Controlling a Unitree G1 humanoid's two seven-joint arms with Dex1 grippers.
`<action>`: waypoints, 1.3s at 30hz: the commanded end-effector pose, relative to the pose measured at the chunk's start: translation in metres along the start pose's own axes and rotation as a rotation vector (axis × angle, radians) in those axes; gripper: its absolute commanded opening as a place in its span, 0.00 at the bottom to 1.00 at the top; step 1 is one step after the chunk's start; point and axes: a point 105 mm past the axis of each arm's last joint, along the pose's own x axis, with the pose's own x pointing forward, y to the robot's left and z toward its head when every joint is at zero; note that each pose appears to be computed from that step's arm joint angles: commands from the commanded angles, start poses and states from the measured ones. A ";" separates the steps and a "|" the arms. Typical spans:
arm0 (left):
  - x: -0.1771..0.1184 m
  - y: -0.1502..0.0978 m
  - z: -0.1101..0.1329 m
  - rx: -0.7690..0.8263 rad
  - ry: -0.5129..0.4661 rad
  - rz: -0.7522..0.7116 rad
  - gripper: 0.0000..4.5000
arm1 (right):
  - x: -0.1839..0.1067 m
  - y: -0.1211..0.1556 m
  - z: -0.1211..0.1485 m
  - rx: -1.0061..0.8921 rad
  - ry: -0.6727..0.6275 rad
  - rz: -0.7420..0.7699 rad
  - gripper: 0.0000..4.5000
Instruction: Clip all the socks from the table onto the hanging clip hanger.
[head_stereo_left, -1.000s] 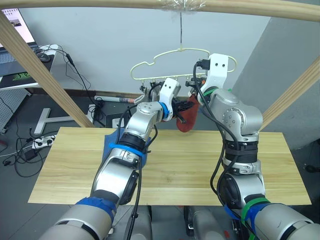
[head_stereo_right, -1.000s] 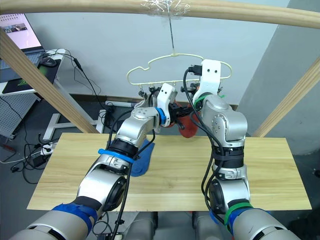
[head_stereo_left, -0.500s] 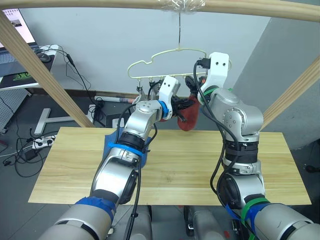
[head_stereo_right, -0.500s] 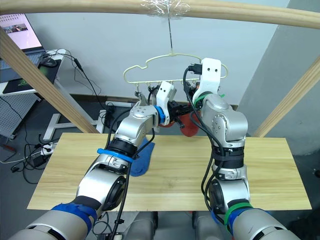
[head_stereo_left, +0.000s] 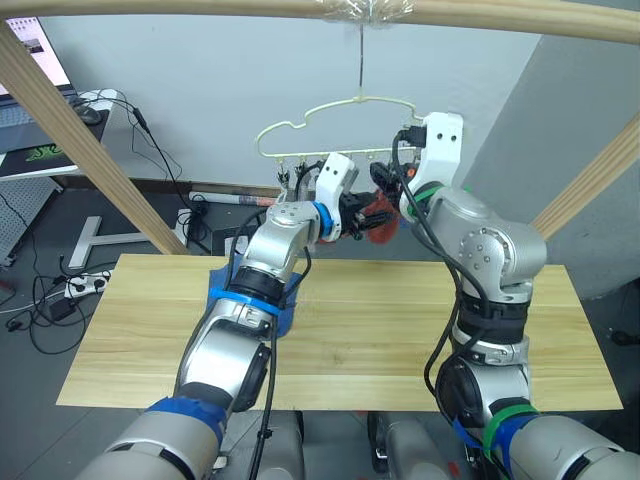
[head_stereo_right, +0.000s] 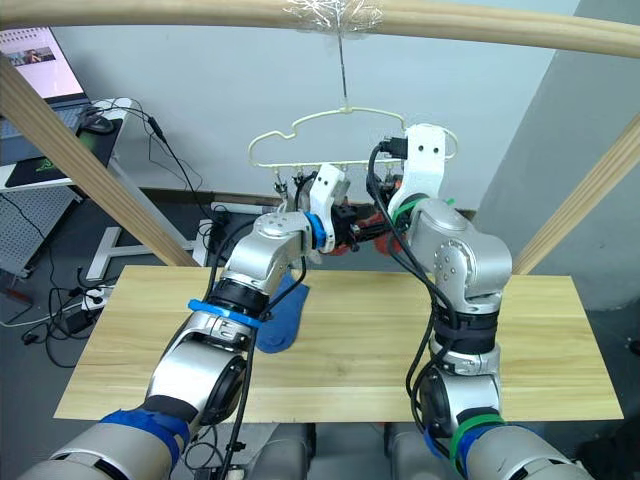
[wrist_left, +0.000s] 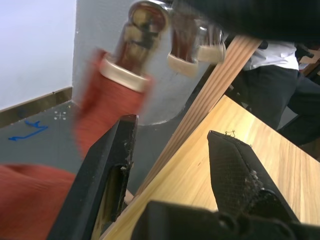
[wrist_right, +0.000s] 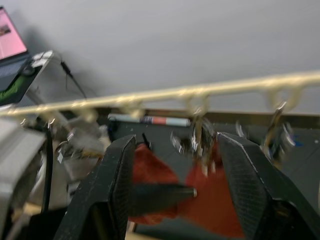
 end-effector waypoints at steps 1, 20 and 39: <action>-0.004 -0.009 0.008 0.023 -0.030 -0.031 0.57 | -0.016 0.006 -0.010 -0.101 0.034 0.050 0.60; -0.111 -0.018 -0.075 -0.130 -0.005 0.189 0.57 | -0.103 -0.034 -0.113 -0.173 0.170 0.004 0.60; -0.179 -0.053 -0.144 -0.372 0.081 0.434 0.57 | -0.141 -0.052 -0.165 -0.072 0.193 -0.107 0.60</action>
